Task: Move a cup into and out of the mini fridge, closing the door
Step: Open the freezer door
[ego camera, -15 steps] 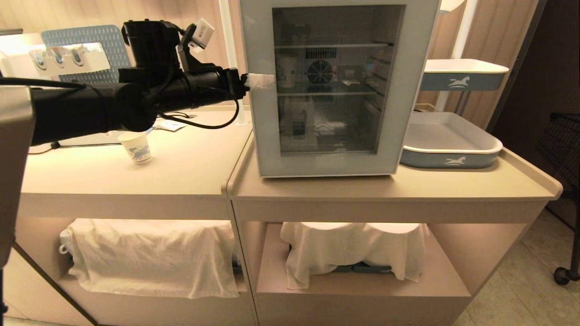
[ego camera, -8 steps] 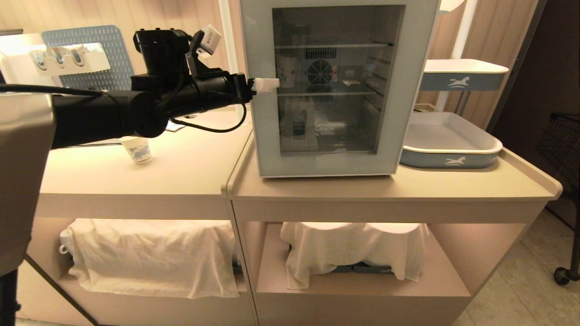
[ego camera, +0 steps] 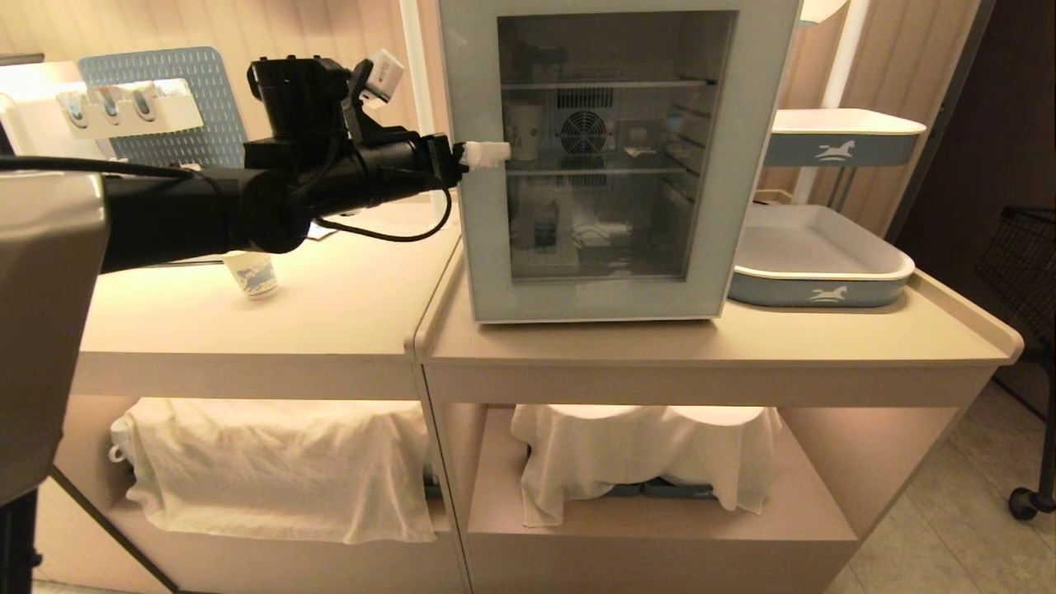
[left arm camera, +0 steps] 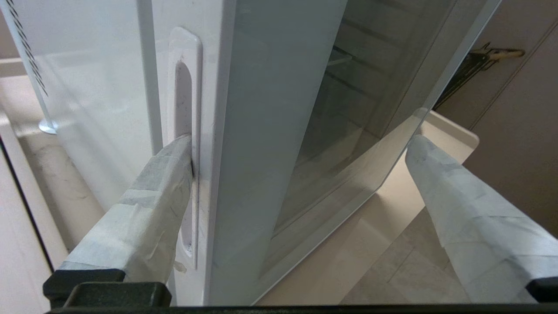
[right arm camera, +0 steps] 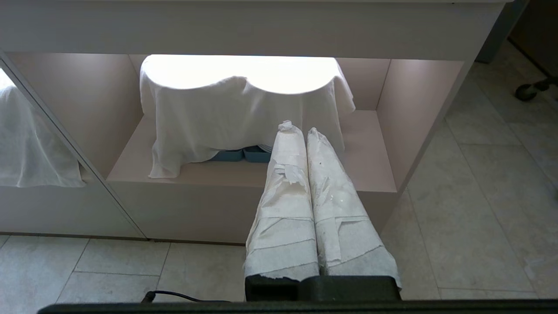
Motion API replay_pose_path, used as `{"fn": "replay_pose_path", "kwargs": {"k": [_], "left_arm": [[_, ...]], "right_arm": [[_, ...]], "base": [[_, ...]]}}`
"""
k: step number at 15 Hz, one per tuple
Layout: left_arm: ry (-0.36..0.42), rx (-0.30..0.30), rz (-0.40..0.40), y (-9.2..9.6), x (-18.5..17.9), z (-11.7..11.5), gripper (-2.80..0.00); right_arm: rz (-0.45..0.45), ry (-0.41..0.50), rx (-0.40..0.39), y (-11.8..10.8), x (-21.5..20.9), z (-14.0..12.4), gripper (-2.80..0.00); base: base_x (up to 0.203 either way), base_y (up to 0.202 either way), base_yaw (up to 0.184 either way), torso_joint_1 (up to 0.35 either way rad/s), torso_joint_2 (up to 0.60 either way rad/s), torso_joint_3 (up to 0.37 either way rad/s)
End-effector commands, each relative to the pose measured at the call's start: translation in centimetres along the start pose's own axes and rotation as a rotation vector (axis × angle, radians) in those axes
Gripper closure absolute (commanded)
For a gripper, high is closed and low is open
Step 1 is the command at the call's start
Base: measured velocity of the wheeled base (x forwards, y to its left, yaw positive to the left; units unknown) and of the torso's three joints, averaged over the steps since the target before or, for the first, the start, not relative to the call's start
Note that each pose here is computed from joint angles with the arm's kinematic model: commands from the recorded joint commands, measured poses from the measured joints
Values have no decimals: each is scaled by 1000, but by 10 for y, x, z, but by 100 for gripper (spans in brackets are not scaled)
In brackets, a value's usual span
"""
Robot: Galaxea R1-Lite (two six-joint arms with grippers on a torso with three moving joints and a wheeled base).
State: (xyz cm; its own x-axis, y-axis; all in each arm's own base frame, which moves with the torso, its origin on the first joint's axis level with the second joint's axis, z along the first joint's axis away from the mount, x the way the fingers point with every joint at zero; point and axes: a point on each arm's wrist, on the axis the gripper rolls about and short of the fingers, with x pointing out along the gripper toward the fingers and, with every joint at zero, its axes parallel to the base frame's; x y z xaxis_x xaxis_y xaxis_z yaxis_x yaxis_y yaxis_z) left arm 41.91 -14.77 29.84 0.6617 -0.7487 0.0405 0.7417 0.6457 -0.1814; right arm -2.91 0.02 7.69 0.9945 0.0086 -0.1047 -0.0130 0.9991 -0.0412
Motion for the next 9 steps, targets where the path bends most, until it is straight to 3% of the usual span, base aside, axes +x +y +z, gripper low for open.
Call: {"fn": "replay_pose_path", "kwargs": {"k": [1, 9], "left_arm": [[-5, -29, -24, -10, 0, 4, -280], [-19, -60, -27, -33, -1, 11, -280]], "right_arm": [[1, -1, -1, 0, 0, 0, 0], [1, 1, -1, 0, 0, 0, 0]], "base": [[0, 0, 0, 0, 0, 0], [0, 0, 0, 0, 0, 0]]}}
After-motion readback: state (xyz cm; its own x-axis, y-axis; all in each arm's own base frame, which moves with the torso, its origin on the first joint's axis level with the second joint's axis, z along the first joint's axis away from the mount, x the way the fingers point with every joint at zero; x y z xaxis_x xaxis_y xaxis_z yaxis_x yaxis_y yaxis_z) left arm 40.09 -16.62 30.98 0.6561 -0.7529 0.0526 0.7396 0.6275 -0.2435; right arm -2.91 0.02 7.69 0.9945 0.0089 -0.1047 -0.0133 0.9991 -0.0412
